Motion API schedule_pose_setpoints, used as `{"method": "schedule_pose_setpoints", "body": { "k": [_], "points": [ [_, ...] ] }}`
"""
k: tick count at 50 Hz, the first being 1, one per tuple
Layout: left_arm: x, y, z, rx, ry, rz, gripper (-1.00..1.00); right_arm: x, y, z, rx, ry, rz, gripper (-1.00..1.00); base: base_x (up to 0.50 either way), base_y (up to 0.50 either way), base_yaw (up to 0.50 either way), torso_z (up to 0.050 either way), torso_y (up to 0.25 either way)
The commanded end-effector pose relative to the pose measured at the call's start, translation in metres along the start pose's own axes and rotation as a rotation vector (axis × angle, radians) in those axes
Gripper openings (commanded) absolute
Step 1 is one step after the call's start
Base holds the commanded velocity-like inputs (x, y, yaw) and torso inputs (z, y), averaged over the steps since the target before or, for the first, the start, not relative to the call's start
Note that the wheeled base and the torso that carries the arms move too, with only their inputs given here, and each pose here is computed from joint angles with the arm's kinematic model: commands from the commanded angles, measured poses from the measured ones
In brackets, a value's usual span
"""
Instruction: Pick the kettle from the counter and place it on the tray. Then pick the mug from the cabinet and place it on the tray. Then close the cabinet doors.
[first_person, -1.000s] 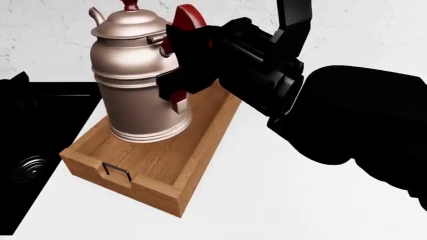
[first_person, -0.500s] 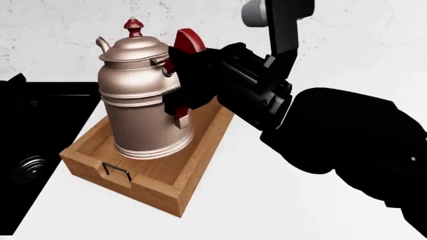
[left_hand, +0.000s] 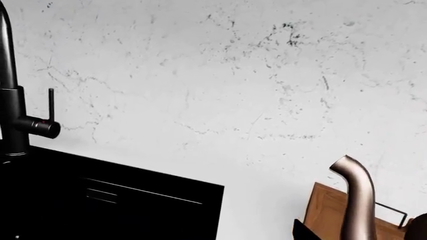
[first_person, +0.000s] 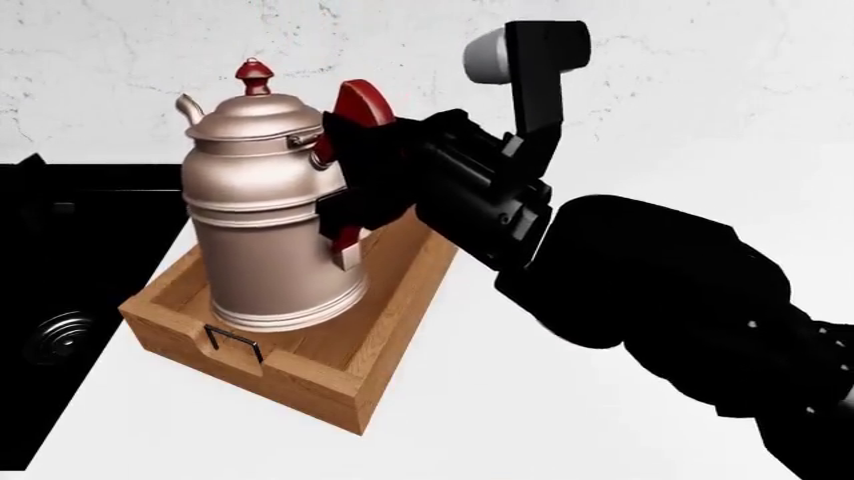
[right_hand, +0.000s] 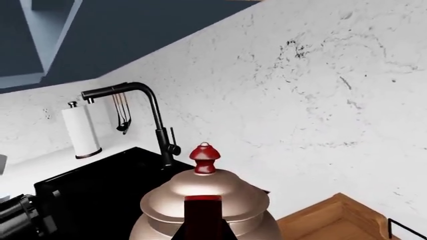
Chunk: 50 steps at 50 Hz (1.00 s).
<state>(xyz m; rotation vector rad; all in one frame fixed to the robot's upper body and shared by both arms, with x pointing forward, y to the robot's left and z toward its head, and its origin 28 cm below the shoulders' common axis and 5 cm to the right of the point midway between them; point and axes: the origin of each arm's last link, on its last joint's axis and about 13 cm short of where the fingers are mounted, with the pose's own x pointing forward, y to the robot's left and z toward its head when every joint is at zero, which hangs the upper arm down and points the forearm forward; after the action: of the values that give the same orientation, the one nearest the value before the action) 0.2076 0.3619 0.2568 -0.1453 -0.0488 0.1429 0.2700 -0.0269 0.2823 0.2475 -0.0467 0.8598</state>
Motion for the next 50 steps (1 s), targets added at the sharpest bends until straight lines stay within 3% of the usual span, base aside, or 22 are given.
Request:
{"method": "schedule_pose_setpoints", "body": {
  "k": [1, 14, 32, 50],
  "points": [
    [0.0, 0.003, -0.003, -0.005, 0.003, 0.006, 1.0, 0.008, -0.005, -0.003, 0.006, -0.041, 0.018, -1.0, 0.0, 0.0, 0.0, 0.0, 0.01],
    [0.001, 0.005, -0.007, -0.01, 0.009, 0.009, 1.0, 0.011, -0.011, -0.011, 0.012, -0.035, 0.019, -1.0, 0.0, 0.0, 0.0, 0.0, 0.0],
    [0.001, 0.007, -0.007, -0.016, 0.012, 0.012, 1.0, 0.014, -0.015, -0.011, -0.042, -0.076, 0.016, -1.0, 0.0, 0.0, 0.0, 0.0, 0.001],
    [0.0, 0.009, -0.011, -0.019, 0.017, 0.018, 1.0, 0.017, -0.027, -0.034, -0.006, -0.061, 0.01, -1.0, 0.0, 0.0, 0.0, 0.001, 0.001]
  ]
}}
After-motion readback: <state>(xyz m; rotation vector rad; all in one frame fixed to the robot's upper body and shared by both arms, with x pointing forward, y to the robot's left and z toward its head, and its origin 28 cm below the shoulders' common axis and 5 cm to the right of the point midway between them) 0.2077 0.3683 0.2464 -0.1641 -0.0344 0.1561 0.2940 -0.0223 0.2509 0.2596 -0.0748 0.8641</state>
